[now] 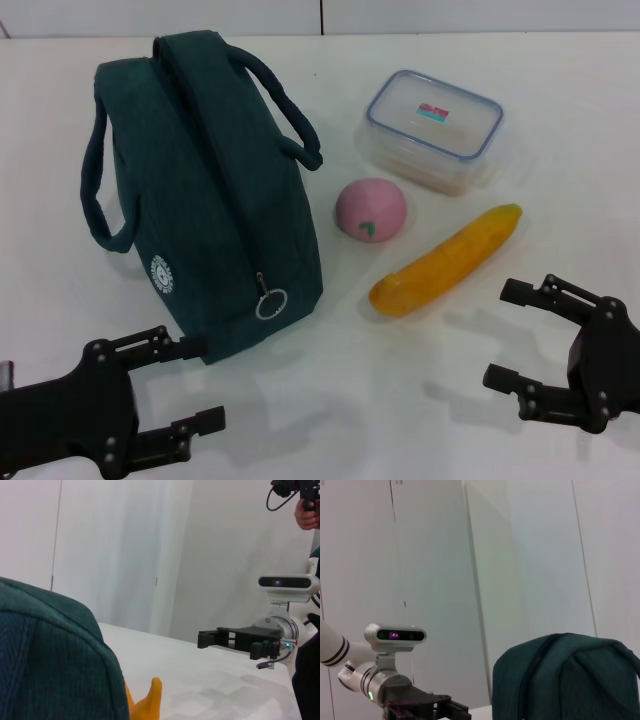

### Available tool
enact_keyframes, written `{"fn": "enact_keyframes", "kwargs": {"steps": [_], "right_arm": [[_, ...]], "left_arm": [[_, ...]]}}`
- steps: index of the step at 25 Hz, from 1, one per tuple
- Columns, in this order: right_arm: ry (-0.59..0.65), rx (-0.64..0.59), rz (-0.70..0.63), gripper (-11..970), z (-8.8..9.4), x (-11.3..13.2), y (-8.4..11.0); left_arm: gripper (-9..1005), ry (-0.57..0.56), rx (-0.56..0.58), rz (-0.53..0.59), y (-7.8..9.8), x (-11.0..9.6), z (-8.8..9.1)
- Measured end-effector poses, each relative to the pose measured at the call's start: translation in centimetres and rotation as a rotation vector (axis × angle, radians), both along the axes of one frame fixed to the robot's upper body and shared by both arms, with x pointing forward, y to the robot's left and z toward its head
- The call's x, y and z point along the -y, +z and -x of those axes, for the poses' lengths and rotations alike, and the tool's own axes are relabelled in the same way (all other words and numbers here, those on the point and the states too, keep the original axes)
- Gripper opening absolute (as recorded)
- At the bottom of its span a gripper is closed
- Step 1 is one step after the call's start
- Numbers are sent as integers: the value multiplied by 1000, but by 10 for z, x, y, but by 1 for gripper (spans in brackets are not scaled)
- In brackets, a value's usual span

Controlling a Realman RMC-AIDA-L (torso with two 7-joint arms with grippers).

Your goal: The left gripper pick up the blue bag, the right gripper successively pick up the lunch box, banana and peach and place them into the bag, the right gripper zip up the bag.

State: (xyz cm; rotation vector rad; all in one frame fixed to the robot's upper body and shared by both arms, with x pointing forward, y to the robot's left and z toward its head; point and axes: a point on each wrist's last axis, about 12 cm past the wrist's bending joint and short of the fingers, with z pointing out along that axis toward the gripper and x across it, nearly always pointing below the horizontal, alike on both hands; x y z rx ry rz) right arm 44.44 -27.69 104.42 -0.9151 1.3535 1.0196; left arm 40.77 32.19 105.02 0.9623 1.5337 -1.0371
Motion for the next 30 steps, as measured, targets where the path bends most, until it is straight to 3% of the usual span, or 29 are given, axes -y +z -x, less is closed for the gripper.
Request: {"fn": "enact_keyframes", "kwargs": {"steps": [17, 22, 30], "right_arm": [[3, -1, 0, 848, 1, 0, 0], [-16, -8, -10, 845, 0, 1, 0], [-37, -10, -9, 840, -3, 1, 0]], "left_arm": [[721, 1, -2, -1, 0, 1, -1], [721, 12, -60, 24, 2, 0, -4], [720, -38, -241, 234, 25, 13, -24]]}}
